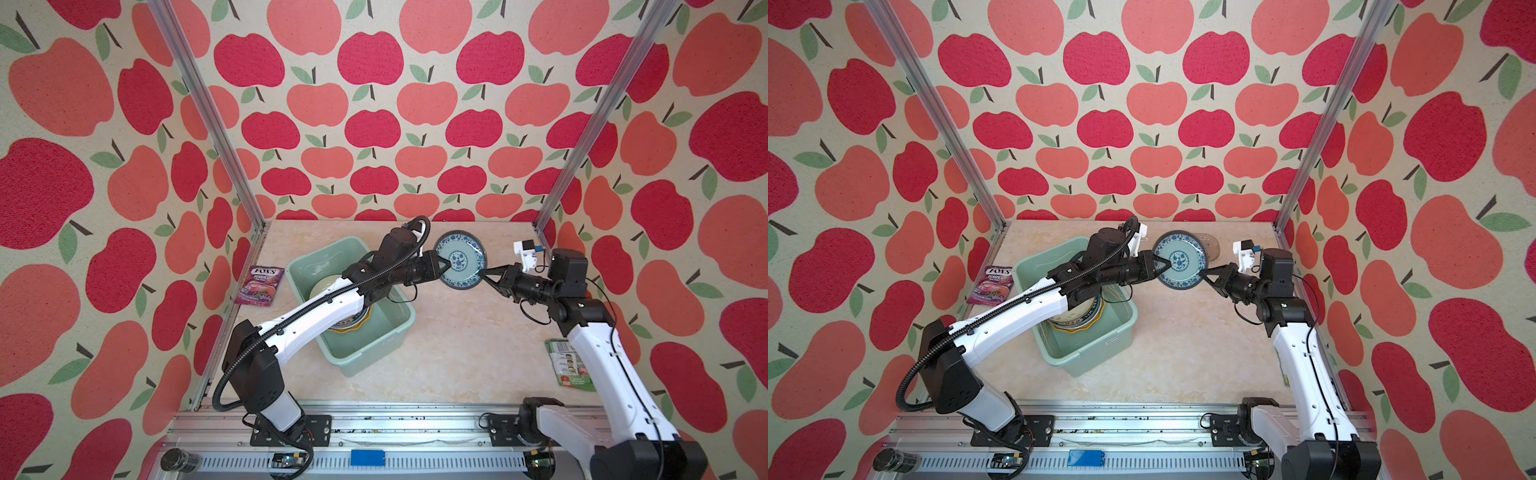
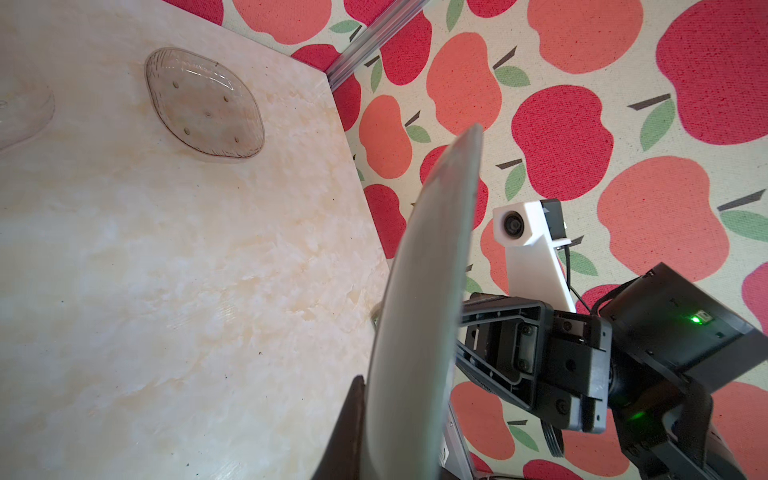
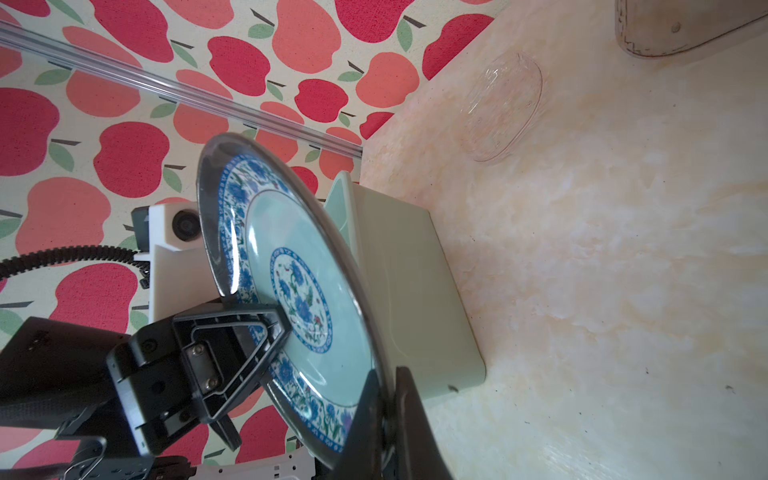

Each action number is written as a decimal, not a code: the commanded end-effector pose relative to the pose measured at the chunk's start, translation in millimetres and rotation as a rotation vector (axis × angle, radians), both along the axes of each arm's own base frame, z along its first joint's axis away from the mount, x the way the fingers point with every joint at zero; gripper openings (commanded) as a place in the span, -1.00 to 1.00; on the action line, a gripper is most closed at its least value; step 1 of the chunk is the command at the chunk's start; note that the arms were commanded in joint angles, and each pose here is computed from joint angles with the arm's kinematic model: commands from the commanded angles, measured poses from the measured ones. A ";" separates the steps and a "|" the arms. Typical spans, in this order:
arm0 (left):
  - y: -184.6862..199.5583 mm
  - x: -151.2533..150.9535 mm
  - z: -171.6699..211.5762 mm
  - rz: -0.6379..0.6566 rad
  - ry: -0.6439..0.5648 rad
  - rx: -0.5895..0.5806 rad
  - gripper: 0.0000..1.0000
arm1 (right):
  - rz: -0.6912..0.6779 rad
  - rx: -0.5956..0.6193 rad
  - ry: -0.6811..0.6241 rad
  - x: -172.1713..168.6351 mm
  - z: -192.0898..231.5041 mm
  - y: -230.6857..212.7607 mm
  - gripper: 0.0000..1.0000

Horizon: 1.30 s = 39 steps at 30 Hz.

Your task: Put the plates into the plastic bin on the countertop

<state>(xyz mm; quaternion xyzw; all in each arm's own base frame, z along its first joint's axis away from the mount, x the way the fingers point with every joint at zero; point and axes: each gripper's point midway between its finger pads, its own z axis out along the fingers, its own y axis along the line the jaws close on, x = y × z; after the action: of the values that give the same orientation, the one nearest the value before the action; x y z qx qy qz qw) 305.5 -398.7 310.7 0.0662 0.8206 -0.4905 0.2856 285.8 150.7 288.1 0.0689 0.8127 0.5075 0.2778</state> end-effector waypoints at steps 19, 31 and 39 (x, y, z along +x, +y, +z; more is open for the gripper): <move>43.9 -47.0 34.7 -0.033 0.117 -0.163 -1.00 | 0.287 0.176 -0.226 -23.0 57.1 51.4 -0.02; 65.3 -59.3 39.0 0.000 0.105 -0.159 -0.74 | 0.343 0.167 -0.235 -33.1 72.4 79.8 -0.97; 107.2 -70.1 57.3 0.090 -0.038 -0.101 0.42 | 0.326 0.090 -0.253 -36.8 95.6 103.9 -1.00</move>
<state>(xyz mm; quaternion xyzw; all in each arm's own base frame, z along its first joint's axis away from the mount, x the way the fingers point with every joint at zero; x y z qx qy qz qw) 237.6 -314.7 361.5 0.0198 0.7874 -0.5488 0.2800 246.6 248.6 367.8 -0.1081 0.7420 0.6087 0.2594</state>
